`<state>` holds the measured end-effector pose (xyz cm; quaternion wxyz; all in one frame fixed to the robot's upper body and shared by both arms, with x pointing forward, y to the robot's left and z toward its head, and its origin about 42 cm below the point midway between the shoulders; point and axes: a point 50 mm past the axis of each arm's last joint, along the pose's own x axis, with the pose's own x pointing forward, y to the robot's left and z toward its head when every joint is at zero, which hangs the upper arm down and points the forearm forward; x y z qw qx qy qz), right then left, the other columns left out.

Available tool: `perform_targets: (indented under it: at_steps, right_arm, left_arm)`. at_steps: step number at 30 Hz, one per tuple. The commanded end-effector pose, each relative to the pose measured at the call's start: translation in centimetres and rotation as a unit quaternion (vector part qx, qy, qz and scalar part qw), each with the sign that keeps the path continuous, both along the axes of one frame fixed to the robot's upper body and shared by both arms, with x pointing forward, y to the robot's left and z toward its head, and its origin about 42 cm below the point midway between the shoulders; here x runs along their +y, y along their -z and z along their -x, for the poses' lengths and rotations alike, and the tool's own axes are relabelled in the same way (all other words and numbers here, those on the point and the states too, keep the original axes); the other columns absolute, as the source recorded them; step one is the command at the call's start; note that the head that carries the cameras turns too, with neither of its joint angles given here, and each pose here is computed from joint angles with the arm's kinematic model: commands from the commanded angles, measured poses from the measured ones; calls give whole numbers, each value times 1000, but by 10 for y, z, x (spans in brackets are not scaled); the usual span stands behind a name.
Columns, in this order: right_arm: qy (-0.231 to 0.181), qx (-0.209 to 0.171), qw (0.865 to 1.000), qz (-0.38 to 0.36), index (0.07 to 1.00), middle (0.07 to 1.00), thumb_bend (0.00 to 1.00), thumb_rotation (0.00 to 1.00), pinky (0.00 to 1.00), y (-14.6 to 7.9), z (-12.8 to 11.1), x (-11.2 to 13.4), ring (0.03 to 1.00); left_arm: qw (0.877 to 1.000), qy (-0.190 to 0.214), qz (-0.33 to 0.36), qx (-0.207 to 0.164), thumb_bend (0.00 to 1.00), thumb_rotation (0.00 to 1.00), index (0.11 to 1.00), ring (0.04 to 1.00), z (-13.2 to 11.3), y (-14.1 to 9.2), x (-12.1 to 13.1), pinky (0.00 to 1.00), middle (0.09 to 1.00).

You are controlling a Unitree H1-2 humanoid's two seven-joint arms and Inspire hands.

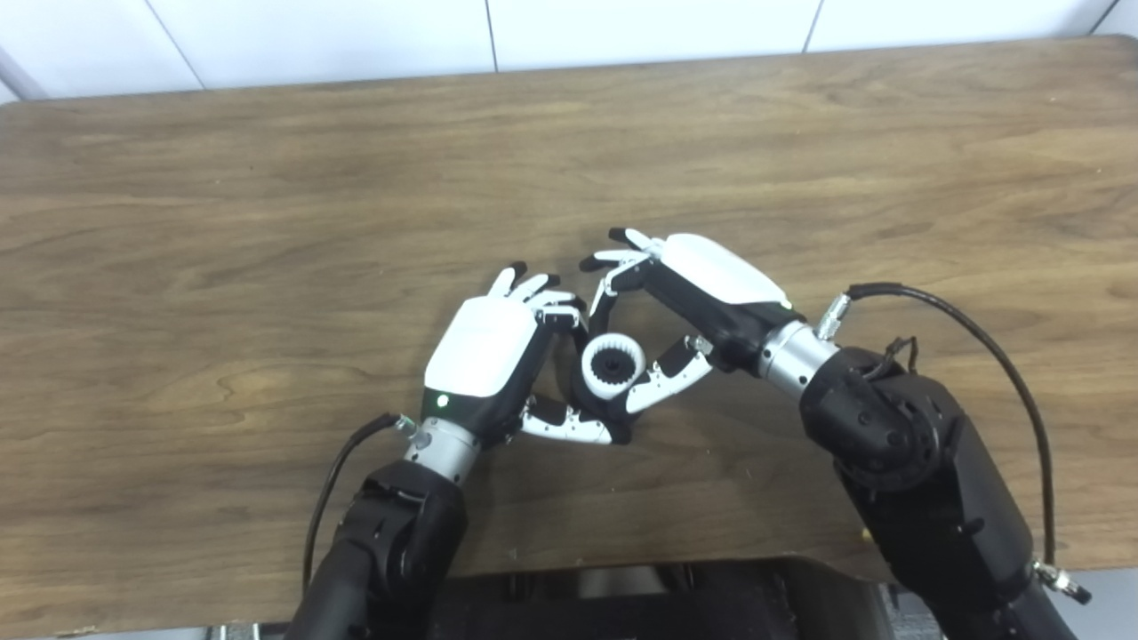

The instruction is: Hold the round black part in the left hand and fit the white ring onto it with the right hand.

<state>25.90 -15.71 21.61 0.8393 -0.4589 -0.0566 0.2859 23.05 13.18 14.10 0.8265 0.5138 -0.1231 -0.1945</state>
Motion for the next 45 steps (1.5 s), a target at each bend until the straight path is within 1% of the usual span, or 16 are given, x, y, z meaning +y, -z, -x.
perform_targets:
  at_steps: [1,6,13,36,37,38,39,40,45]
  right_arm:
    - [-5,-36,999,-4,484,880,522,141,1000,-11,-2,-1,1000]
    - [-5,-37,999,-4,485,880,523,142,1000,-11,-2,-1,1000]
    - [-13,-48,999,9,491,881,524,152,1000,-12,-3,0,1000]
    - [-11,-49,999,13,495,908,524,155,1000,-13,-2,0,1000]
    - [-11,-49,999,14,555,907,724,209,1000,-12,-2,0,1000]
    - [-11,-49,999,14,594,908,849,244,1000,-12,-2,0,1000]
    - [-11,-49,999,15,608,908,892,257,1000,-13,-2,0,1000]
    - [-10,-48,999,15,618,909,915,263,1000,-13,-2,0,1000]
    - [-10,-51,999,11,644,909,956,273,1000,-13,-3,0,1000]
  left_arm:
    - [1000,8,1,-15,525,56,483,903,-1,-7,-4,1000,777]
    - [1000,8,2,-16,525,56,483,902,-1,-6,-4,1000,776]
    - [1000,7,1,-12,524,55,484,903,-2,-7,-4,1000,777]
    - [1000,10,0,-12,525,56,483,904,-1,-6,-3,1000,776]
    - [1000,10,0,-12,525,56,483,905,0,-6,-3,1000,777]
    - [1000,9,0,-11,525,57,483,905,0,-6,-3,1000,777]
    - [1000,9,0,-11,525,57,483,906,0,-6,-3,1000,778]
    - [1000,9,1,-11,525,56,483,906,0,-6,-3,1000,777]
    - [1000,8,-1,-10,525,56,483,905,0,-7,-2,1000,777]
